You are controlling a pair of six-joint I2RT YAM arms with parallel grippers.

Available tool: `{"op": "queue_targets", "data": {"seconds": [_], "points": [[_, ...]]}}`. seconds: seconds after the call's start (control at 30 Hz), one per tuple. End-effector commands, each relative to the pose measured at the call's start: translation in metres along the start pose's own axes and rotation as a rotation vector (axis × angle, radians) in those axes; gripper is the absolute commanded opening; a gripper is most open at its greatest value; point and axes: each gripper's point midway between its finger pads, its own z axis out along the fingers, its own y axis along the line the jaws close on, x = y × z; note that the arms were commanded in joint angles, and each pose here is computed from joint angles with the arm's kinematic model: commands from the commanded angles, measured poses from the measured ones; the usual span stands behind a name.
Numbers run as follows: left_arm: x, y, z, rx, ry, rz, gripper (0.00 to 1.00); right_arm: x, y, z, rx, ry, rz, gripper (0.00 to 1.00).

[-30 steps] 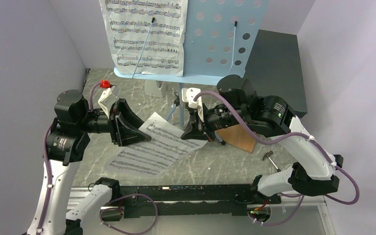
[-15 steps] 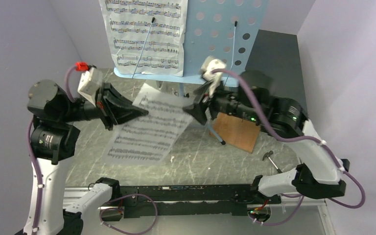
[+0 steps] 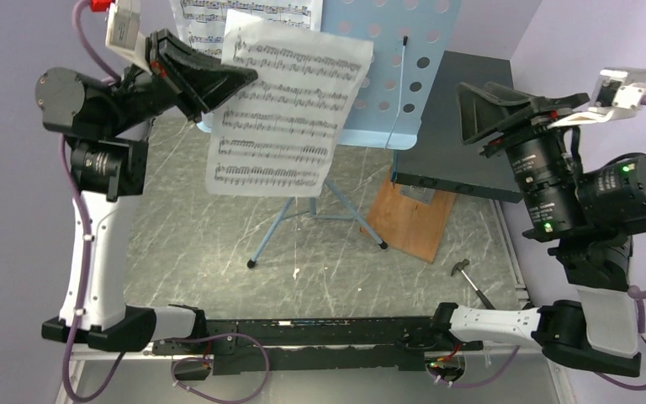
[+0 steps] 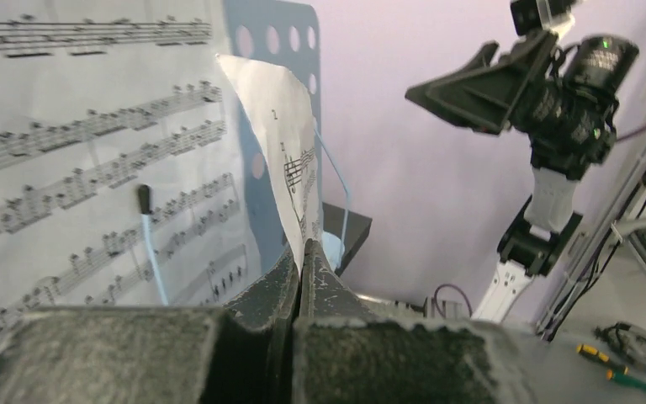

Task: Set up the instrument practice props

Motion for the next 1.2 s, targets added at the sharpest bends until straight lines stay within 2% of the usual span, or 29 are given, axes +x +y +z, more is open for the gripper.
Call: {"op": "queue_targets", "data": {"seconds": [0.0,0.4,0.73,1.0,1.17], "points": [[-0.04,-0.003,0.01,0.004,-0.124,0.014,0.0,0.016,-0.001,0.02,0.096,0.021,-0.017,0.57],[-0.065,0.011,0.022,0.01,-0.204,0.051,0.0,0.057,0.019,0.051,0.114,0.092,-0.117,0.59],[-0.066,0.021,0.028,0.032,-0.238,0.028,0.0,0.074,0.012,0.061,0.173,0.103,-0.197,0.43],[-0.066,0.031,0.036,0.056,-0.263,0.01,0.0,0.08,0.01,0.069,0.191,0.089,-0.24,0.39],[-0.066,0.031,0.043,0.071,-0.269,0.015,0.0,0.081,0.012,0.073,0.181,0.07,-0.259,0.28]]}}
